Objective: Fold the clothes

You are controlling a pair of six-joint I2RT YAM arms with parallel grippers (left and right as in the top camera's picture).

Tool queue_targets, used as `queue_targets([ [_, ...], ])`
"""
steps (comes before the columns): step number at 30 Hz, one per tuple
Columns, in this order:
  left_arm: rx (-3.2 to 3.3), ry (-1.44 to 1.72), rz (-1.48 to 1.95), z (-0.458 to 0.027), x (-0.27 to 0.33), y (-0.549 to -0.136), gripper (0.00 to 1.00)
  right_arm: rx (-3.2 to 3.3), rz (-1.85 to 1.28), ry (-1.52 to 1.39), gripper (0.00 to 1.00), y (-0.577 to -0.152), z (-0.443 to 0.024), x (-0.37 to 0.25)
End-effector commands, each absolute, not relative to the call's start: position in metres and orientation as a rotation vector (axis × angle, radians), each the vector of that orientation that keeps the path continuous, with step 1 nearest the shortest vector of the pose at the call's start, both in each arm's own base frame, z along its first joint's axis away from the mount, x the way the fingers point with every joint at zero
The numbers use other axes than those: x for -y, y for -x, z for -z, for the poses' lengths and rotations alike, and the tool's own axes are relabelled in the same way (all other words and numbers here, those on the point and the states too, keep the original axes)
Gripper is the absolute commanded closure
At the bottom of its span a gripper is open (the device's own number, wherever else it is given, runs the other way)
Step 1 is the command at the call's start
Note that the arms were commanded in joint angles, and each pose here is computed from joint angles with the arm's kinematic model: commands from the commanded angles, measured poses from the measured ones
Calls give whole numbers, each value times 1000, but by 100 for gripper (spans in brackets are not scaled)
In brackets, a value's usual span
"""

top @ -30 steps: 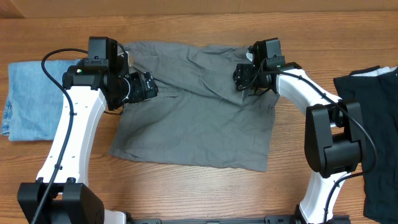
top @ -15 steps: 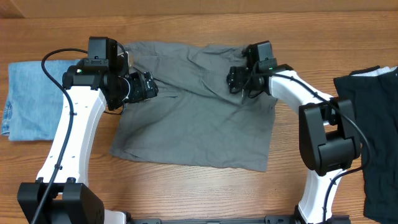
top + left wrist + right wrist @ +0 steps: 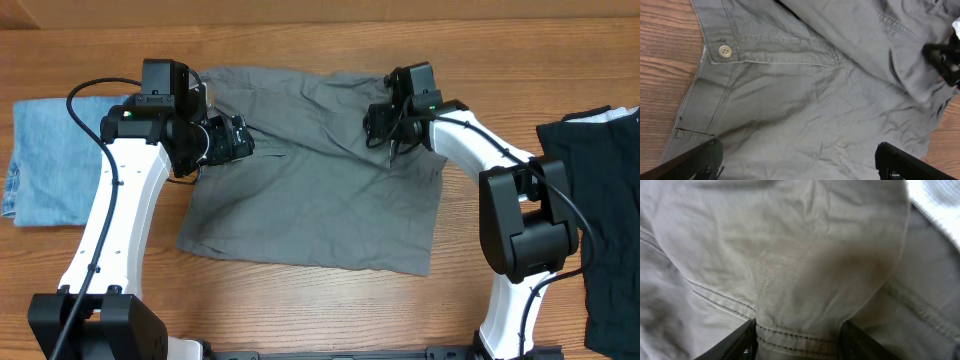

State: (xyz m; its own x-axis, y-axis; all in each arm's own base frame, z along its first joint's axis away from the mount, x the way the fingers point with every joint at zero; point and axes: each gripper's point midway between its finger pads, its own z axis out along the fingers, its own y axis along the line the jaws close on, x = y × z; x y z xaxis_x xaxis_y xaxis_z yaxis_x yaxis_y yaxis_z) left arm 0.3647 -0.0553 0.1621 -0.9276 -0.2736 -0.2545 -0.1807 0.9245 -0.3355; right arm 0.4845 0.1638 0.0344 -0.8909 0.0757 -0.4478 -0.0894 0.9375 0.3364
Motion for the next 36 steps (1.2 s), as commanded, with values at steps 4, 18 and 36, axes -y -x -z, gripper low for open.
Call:
queue_targets([
  [4, -2791, 337, 436, -160, 55, -364, 0, -2456, -485, 11, 53, -509, -111, -159],
  [18, -2792, 337, 436, -160, 55, -364, 0, -2177, -370, 2, 96, -547, -179, -146],
  [36, -2792, 337, 436, -160, 55, -364, 0, -1934, -186, 13, 96, -608, -159, -133],
])
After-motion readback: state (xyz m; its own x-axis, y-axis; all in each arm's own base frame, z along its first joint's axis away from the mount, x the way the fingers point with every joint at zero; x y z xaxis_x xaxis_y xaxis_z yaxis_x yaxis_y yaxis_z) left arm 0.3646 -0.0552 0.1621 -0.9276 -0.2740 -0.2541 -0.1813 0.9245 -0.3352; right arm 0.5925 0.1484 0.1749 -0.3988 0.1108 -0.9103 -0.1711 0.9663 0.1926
